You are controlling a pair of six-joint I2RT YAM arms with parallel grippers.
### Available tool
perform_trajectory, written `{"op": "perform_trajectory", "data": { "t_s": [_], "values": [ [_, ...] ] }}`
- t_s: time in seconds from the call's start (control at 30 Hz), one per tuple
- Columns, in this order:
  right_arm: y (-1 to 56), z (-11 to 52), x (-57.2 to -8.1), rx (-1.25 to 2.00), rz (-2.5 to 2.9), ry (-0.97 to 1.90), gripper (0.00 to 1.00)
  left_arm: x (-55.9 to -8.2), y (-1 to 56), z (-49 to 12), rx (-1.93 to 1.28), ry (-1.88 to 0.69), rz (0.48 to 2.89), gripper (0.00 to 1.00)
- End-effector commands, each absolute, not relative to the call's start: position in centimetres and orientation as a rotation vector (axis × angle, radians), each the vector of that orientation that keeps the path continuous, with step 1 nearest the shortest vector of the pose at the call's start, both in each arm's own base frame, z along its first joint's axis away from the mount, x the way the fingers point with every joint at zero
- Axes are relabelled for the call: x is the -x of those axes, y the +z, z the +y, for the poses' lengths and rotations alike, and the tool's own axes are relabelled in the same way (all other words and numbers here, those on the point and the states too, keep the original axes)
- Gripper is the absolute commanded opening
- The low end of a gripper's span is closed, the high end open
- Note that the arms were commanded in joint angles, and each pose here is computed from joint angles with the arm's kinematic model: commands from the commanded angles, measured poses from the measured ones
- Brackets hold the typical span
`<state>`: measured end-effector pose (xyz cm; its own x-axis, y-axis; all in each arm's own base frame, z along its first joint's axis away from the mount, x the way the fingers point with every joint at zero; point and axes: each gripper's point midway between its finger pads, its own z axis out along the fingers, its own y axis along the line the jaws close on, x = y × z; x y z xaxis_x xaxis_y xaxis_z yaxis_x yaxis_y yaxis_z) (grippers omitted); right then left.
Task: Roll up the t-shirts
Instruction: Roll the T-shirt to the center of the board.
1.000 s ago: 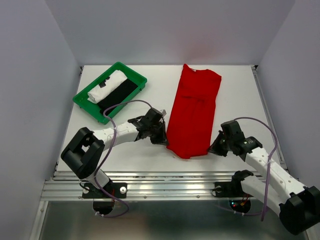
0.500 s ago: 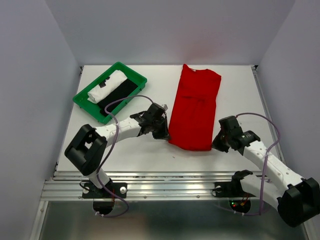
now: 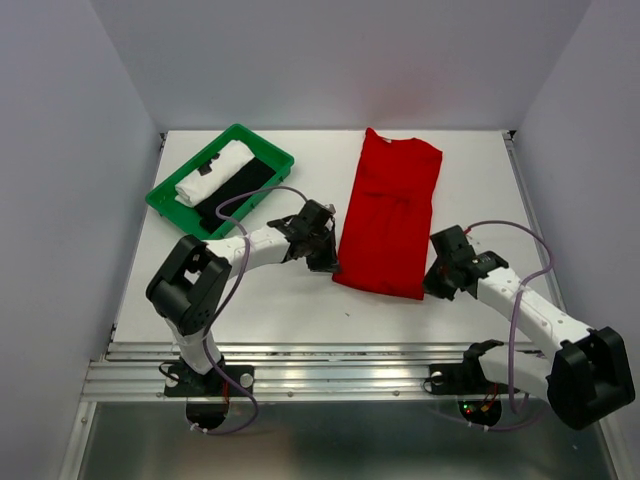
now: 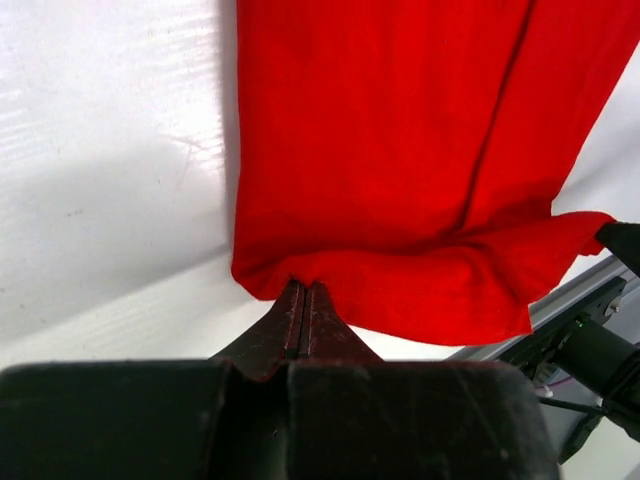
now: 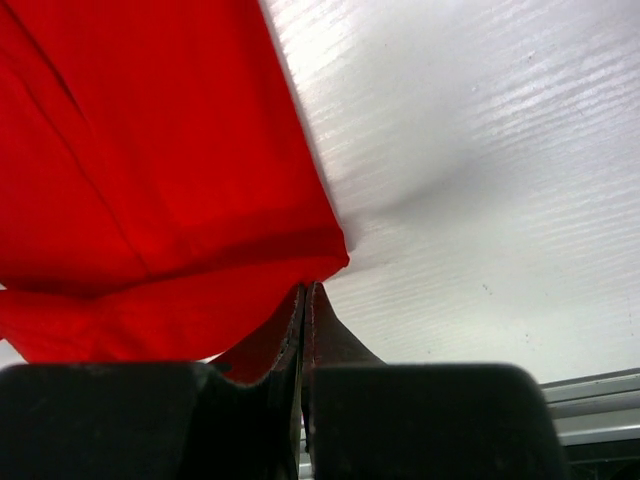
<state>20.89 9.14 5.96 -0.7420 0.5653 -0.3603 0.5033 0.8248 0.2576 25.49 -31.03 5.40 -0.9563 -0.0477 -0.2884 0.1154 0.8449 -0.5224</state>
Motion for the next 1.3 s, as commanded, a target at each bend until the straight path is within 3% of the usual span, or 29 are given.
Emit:
{"op": "perform_trajectory", "data": {
  "t_s": [0.0,0.43,0.53,0.57,0.67,0.77,0.83,0.9,1.03,1.17,1.2,1.27],
  "values": [
    [7.5,9.2,-23.3,-0.792,2.486,0.194,0.01,-27.0,6.2,-31.5,-0.078,-0.795,2.691,0.00],
    [7.3,8.8,-25.7,-0.769,2.463,0.102,0.01,-28.8,4.8,-31.4,-0.065,-0.728,2.709,0.00],
    [7.1,8.5,-26.2,-0.754,2.467,0.067,0.11,-29.2,4.6,-31.5,-0.071,-0.716,2.712,0.00],
    [7.5,8.6,-26.5,-0.747,2.457,0.067,0.20,-29.4,4.5,-31.5,-0.074,-0.702,2.717,0.00],
    [9.0,8.3,-27.1,-0.729,2.419,0.067,0.38,-30.0,5.6,-31.3,-0.069,-0.676,2.695,0.11],
    [10.8,8.0,-27.3,-0.709,2.385,0.065,0.43,-31.0,7.7,-30.5,-0.025,-0.626,2.631,0.21],
    [11.5,7.7,-26.9,-0.669,2.397,0.045,0.43,-31.6,8.5,-29.5,0.041,-0.580,2.588,0.35],
    [12.0,8.1,-26.6,-0.618,2.415,0.074,0.43,-31.9,10.0,-28.9,0.100,-0.574,2.537,0.43],
    [11.3,9.9,-25.6,-0.519,2.503,0.189,0.37,-32.0,11.0,-26.8,0.189,-0.490,2.467,0.49],
    [10.3,11.9,-24.5,-0.439,2.550,0.279,0.21,-30.8,11.7,-27.6,0.101,-0.524,2.458,0.37],
    [10.1,12.2,-24.4,-0.436,2.560,0.297,0.19,-30.5,11.6,-28.0,0.077,-0.539,2.465,0.25],
    [9.7,12.9,-24.3,-0.419,2.565,0.325,0.15,-29.5,11.0,-29.2,0.020,-0.589,2.492,0.14]
  ]
}}
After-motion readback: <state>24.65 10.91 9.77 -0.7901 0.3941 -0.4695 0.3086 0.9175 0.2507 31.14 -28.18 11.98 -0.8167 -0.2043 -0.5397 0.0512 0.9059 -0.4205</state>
